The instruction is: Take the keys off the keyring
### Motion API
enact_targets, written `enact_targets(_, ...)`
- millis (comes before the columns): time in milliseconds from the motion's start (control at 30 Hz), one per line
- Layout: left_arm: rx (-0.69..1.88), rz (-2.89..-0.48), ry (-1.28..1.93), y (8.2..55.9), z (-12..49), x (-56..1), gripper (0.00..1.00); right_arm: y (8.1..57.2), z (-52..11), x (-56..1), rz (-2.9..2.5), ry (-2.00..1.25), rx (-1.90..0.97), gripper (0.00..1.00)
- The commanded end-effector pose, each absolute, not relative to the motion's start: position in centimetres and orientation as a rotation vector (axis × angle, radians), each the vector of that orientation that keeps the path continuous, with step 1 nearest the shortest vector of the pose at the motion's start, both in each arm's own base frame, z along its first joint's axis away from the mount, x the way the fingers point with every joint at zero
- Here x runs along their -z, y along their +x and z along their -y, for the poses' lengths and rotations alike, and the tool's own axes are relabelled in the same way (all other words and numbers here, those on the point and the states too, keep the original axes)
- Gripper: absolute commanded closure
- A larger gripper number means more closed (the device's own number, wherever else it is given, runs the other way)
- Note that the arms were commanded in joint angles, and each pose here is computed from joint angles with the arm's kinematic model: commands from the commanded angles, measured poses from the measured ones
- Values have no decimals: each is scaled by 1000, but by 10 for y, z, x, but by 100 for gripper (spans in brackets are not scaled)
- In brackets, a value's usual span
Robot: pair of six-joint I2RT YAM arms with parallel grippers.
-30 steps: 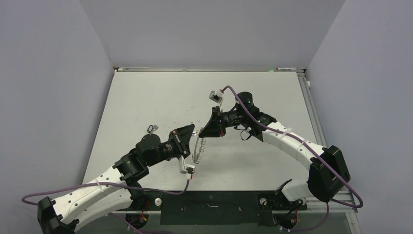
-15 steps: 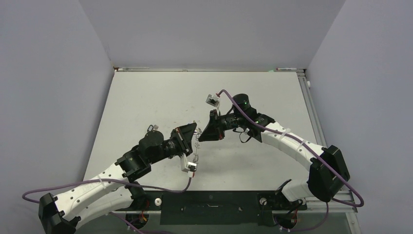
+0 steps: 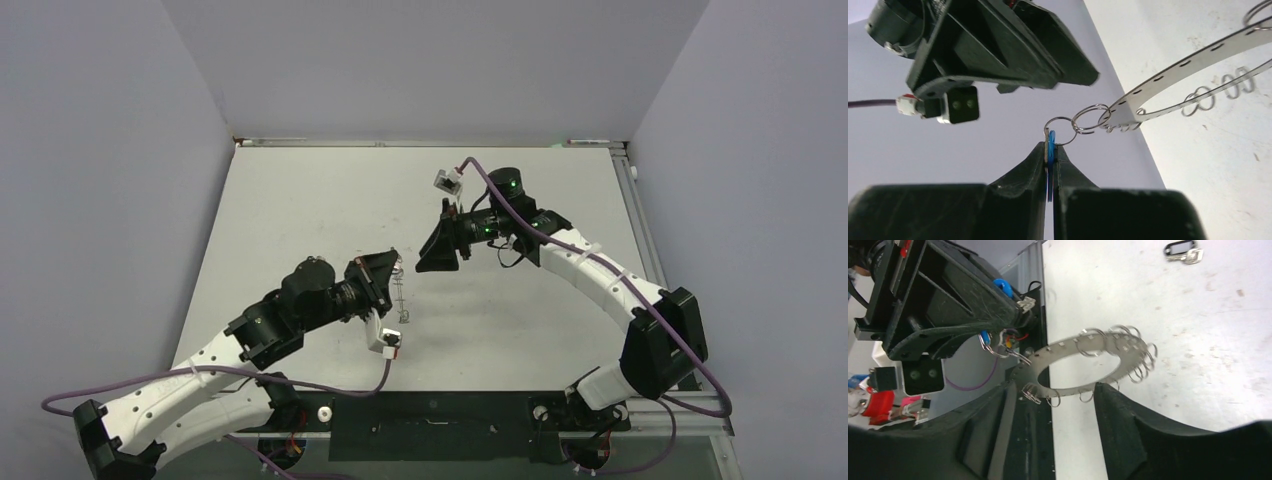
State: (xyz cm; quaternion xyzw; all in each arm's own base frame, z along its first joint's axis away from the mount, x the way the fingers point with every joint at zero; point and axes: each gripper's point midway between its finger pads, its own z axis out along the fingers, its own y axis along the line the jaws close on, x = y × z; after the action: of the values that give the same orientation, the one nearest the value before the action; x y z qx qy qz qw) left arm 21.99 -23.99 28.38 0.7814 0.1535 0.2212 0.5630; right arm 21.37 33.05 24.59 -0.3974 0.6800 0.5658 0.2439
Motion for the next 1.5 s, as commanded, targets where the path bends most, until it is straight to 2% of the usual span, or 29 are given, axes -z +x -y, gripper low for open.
enact_targets(0,-481,-457,1871,218,230,-294,100,235,-315,-283,-1706,-1102,-1510,34)
enact_targets(100,-454,-529,1929,220,226,-284,100,245,-304,-293,-1682,-1082,-1488,24)
enact_targets(367,-359,-728,2057,218,214,-263,100,264,-280,-305,-1654,-1053,-1376,11)
enact_targets(467,-286,-837,2117,212,207,-256,100,276,-269,-311,-1655,-1033,-1280,1)
enact_targets(567,-203,-966,2127,206,206,-253,100,287,-258,-312,-1670,-1048,-1150,10)
enact_targets(800,-19,-1235,2056,196,215,-259,100,306,-238,-324,-1658,-1004,-899,10)
enact_targets(967,74,-1350,2042,187,217,-258,100,313,-228,-338,-1672,-923,-822,10)
enact_targets(1233,189,-1501,1993,176,220,-256,100,290,-230,-335,-1630,-1060,-918,10)
enact_targets(1467,289,-1671,1925,166,224,-256,100,285,-232,-329,-1687,-1054,-1005,10)
